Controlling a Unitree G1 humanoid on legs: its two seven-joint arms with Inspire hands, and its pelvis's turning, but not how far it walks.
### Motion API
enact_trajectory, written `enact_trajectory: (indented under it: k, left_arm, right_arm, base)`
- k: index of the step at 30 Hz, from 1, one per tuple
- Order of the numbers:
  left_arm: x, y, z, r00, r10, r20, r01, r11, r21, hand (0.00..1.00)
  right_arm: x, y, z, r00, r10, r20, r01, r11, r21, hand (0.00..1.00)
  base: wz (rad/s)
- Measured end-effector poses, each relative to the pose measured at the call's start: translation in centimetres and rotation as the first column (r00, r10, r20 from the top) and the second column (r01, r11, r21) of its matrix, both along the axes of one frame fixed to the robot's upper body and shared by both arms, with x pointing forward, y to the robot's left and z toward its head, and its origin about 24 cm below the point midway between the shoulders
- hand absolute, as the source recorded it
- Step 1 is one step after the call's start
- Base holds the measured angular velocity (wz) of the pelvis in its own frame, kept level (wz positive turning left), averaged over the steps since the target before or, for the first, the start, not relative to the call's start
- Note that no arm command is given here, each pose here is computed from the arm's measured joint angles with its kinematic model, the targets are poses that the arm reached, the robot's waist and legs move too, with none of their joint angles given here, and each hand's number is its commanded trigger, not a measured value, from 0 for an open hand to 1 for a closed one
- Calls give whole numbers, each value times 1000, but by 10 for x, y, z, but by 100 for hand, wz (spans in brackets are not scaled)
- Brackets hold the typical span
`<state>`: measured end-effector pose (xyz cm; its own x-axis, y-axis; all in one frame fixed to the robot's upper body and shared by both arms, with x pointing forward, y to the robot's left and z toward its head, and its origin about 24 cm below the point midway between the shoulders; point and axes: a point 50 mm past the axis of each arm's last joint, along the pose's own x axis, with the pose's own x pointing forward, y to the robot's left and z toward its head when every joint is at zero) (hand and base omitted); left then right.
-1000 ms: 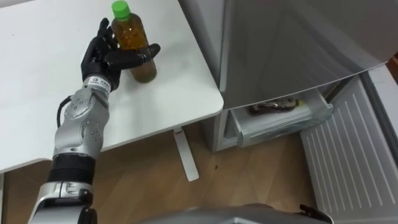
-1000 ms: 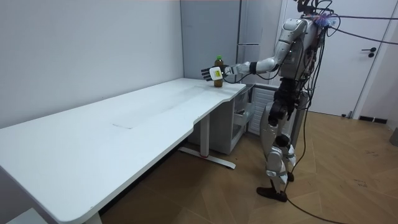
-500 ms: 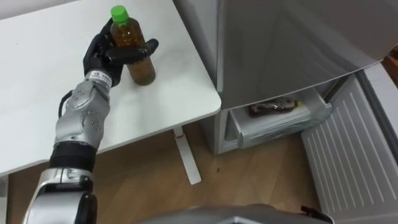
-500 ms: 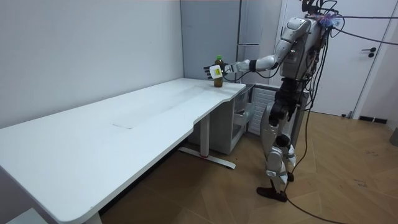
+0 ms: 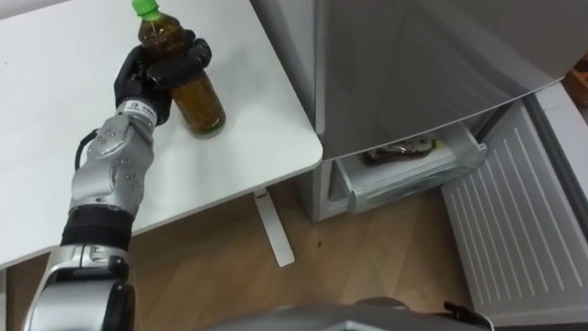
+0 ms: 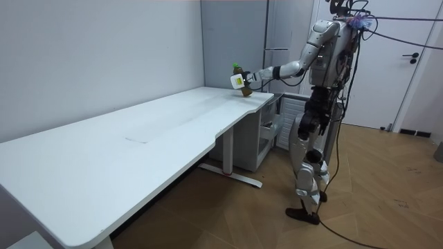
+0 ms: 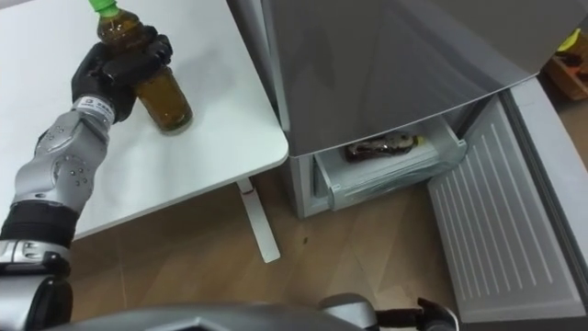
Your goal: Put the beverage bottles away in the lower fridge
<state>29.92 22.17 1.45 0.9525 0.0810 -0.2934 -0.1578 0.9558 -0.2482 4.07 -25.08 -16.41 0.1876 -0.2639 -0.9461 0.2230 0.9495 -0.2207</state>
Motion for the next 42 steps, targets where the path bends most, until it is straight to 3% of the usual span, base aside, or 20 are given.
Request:
enact_trajectory:
  k: [14,23,25,35,42]
  left_arm:
    - [0,-2,0,1000,-5,2,5,1000,-1,100]
    - [4,-26,35,982,-94,162,93,996,16,100]
    - [-2,-28,43,973,-105,204,103,994,20,100]
    - [-26,-47,39,963,-133,234,143,989,-26,100]
    - [-42,-46,59,932,-163,324,175,984,-8,100]
  right_arm:
    - [10,3,0,999,39,14,-39,999,26,0]
    - [14,4,1,994,110,23,-110,994,12,0]
    - [19,6,2,989,139,41,-139,990,-4,0]
    - [44,22,6,955,266,127,-266,964,-20,0]
    - [62,32,10,929,317,193,-324,946,7,0]
  base:
    - [0]
    - [0]
    - [0]
    - [6]
    - [23]
